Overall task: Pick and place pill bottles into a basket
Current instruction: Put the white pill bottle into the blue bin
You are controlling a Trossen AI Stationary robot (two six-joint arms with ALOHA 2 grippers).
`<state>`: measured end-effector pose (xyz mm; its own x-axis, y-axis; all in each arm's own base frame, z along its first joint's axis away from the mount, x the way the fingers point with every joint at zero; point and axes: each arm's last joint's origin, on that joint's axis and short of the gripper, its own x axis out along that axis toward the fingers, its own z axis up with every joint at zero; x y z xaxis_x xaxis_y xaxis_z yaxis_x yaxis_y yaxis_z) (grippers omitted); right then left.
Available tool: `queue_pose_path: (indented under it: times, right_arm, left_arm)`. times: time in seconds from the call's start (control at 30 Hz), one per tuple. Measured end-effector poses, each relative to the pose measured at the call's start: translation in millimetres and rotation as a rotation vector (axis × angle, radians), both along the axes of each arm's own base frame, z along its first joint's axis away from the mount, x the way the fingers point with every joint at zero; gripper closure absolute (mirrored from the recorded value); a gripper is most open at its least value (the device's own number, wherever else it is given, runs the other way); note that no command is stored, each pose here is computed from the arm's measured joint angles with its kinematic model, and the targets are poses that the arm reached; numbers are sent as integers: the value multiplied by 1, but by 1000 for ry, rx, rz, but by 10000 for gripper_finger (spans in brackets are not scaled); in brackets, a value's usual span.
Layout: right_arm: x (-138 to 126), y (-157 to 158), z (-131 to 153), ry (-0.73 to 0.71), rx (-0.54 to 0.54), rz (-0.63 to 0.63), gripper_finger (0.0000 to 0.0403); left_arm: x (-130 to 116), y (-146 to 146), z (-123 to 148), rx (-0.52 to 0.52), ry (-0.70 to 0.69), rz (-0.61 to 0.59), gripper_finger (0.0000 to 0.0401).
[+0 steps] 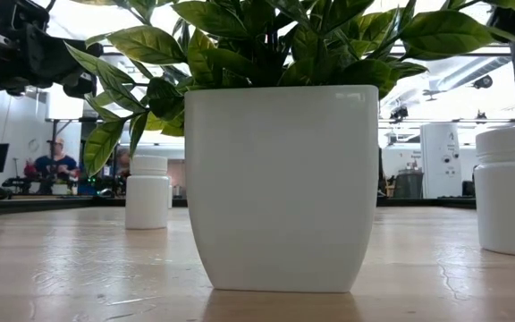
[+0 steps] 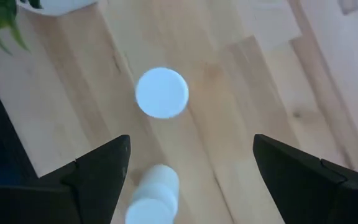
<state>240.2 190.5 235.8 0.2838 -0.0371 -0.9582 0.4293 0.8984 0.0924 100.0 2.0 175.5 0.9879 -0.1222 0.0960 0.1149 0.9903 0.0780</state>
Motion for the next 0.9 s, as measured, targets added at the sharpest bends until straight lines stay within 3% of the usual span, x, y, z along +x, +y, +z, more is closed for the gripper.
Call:
queue_pose_path:
  times: [0.43, 0.9]
  right_arm:
    - [-9, 8, -38, -127, 6, -41, 74]
    - [-9, 6, -50, -195, -27, -12, 74]
  left_arm:
    - [0, 0, 0, 0, 1, 0, 399]
    - [0, 0, 0, 0, 1, 0, 399]
